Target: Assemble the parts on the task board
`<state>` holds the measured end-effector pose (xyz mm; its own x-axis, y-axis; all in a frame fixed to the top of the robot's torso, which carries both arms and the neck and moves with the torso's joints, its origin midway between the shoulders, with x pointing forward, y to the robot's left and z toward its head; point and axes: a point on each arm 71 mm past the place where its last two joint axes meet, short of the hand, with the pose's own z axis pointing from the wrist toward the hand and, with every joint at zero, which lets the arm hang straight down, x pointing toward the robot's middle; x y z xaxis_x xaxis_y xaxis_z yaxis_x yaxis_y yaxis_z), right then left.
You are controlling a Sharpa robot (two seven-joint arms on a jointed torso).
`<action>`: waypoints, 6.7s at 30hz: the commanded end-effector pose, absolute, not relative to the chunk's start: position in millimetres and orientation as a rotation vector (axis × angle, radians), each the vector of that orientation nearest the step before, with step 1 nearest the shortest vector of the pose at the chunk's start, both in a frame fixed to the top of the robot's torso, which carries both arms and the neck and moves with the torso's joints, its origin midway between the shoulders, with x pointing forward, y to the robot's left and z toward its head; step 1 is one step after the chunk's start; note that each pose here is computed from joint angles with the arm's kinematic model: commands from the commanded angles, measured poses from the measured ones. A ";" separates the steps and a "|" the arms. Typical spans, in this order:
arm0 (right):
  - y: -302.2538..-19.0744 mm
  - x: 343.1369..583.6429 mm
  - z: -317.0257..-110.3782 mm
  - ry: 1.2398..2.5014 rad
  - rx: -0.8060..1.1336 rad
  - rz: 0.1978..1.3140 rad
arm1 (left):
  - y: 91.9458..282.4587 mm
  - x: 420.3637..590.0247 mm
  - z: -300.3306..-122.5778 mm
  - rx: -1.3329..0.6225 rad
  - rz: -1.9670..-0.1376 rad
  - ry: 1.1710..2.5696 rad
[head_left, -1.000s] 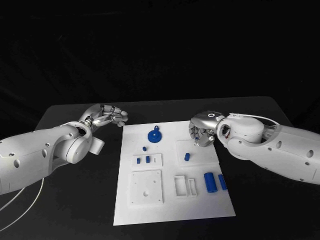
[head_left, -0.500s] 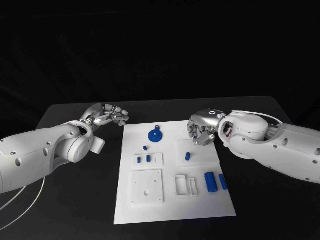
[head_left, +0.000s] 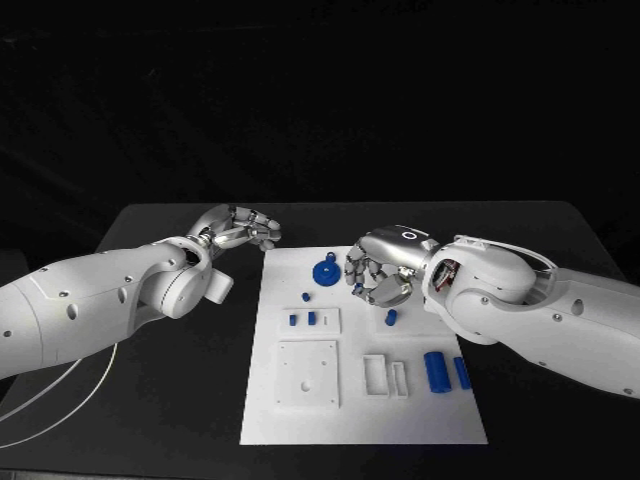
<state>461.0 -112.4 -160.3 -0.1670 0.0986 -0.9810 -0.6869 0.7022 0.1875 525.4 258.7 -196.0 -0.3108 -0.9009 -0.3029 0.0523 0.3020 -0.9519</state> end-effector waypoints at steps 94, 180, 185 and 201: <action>-56.6 401.7 -247.1 1.647 -0.722 0.766 | 238.9 527.4 -195.3 -0.765 -1.228 1.585; -179.5 450.3 -188.8 1.837 -0.421 0.612 | 249.7 531.1 -197.4 -0.777 -1.201 1.586; -181.5 452.3 -189.8 1.827 -0.445 0.587 | 249.8 531.4 -197.5 -0.777 -1.201 1.586; -166.7 449.1 -202.5 1.802 -0.489 0.621 | 249.1 532.0 -198.4 -0.777 -1.203 1.589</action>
<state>449.7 -168.2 -202.5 -0.3140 -0.0058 -0.9494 -0.5861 0.7879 0.1890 532.3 251.2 -199.2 -0.3208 -0.8932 -0.3151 0.0474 0.3171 -0.9472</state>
